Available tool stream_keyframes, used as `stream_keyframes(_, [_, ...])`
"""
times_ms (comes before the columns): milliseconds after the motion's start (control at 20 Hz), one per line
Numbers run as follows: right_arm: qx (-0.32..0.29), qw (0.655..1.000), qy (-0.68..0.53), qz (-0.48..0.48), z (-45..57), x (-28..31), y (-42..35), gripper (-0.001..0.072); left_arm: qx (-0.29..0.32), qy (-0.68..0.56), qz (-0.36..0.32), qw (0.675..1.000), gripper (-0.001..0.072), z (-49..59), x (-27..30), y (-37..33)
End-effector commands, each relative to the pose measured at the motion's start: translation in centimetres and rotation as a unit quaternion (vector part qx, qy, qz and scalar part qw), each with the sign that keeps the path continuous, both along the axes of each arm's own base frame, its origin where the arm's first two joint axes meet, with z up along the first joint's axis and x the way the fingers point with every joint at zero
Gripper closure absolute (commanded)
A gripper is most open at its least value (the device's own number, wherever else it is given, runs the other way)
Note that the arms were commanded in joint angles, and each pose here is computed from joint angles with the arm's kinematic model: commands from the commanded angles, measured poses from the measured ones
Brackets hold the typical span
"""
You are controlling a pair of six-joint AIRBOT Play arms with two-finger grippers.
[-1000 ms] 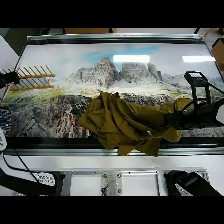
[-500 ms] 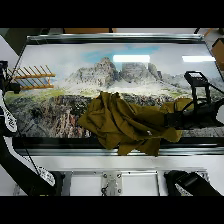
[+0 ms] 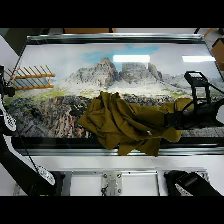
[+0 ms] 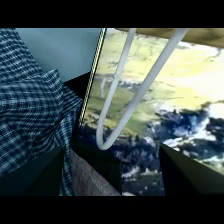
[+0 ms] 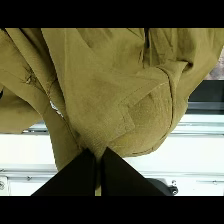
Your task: Fold the clothes and pants, and hang the long-sleeved shirts on hangers.
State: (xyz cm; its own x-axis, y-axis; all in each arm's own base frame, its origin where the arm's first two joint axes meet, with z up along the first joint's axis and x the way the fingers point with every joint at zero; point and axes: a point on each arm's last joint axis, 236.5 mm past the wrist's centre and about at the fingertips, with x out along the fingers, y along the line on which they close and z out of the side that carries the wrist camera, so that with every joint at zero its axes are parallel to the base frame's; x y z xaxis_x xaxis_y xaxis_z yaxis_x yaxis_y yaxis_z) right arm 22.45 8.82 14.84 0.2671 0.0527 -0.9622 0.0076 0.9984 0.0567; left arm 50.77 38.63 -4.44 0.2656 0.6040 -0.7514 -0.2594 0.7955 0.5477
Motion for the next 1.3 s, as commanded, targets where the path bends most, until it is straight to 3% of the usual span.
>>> stream_keyframes(0, [0.0,1.0,0.0,0.0,0.0,0.0,0.0,0.0692,0.007,-0.004,-0.012,1.0,0.009,-1.5,0.8,0.5])
stream_keyframes(1150, [-0.001,1.0,0.001,0.0,-0.1,0.0,0.0,0.0692,0.015,-0.015,-0.039,0.999,0.0093,-7.2,2.1,2.2])
stream_keyframes(1200, [-0.001,1.0,0.001,0.0,-0.1,0.0,0.0,0.0692,0.015,-0.016,-0.039,0.999,0.0169,-7.1,2.1,2.2])
stream_keyframes(1250, [-0.001,1.0,0.001,0.0,-0.1,0.0,0.0,0.0692,0.015,-0.015,-0.038,0.999,0.0439,-7.1,2.0,2.2])
